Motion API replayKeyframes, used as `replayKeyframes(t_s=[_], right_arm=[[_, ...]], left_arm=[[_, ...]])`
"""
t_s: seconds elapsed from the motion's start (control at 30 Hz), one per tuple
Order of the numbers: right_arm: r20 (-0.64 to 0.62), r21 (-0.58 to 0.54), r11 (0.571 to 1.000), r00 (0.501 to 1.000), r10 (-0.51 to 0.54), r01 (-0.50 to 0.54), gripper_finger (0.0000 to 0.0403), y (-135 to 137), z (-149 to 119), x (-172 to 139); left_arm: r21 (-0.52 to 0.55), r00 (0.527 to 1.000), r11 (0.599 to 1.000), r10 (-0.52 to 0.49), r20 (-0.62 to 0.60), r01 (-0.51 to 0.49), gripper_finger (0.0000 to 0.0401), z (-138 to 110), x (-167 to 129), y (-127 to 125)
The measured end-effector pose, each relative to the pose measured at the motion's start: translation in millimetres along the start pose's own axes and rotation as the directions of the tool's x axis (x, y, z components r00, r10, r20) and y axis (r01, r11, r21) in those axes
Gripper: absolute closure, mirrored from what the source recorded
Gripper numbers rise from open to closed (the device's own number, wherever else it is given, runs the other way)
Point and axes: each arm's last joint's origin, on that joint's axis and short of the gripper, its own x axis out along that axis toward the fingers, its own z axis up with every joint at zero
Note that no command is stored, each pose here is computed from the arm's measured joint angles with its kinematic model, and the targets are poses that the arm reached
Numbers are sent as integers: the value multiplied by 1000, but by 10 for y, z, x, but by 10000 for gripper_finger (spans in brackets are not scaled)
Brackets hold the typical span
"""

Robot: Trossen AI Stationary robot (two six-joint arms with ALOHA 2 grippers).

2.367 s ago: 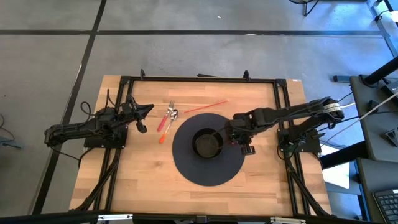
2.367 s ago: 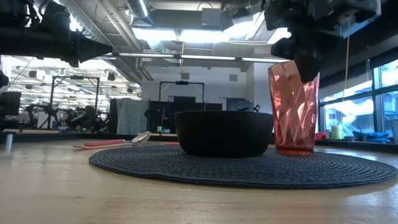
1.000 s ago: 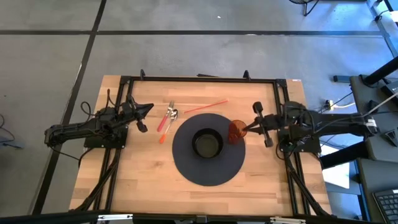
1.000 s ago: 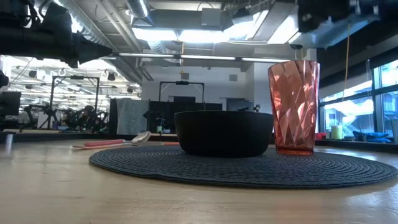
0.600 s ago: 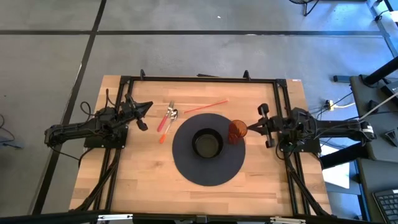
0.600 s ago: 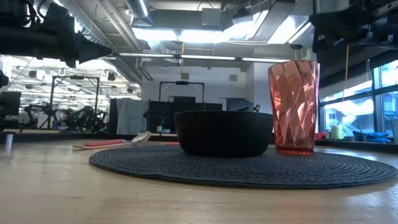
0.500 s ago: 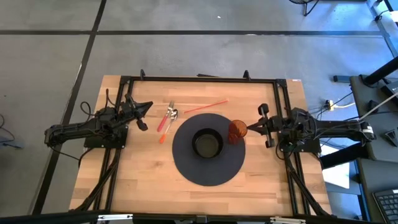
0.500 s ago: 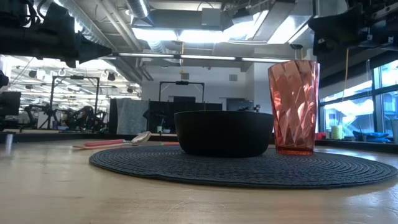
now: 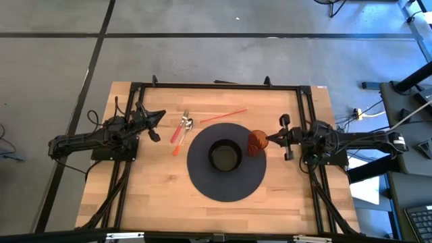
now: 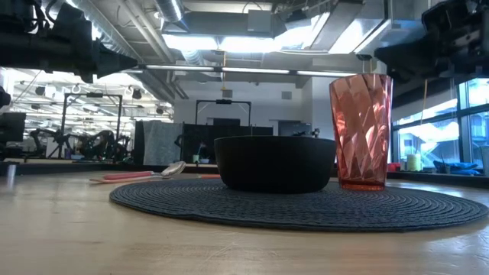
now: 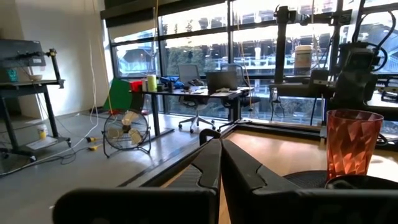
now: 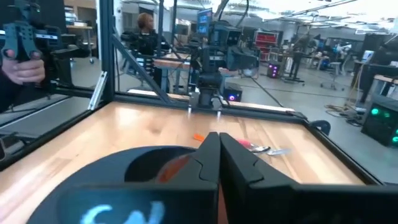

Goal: Pick & Place Utensil
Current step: Put the orange straw on the brown cup

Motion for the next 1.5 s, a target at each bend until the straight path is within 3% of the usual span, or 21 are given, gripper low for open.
replayKeyframes(t_s=[1.37, 1.5], right_arm=[[-8, -33, 999, 1000, 1, -1, 400, 9, -70, -10], [-14, -45, 998, 998, -54, 53, 400, -7, -71, -11]], left_arm=[[-7, 1000, 1000, 18, -24, -19, 397, -26, -1, 2], [-6, 1000, 1000, 18, -24, -19, 397, -26, -1, 2]])
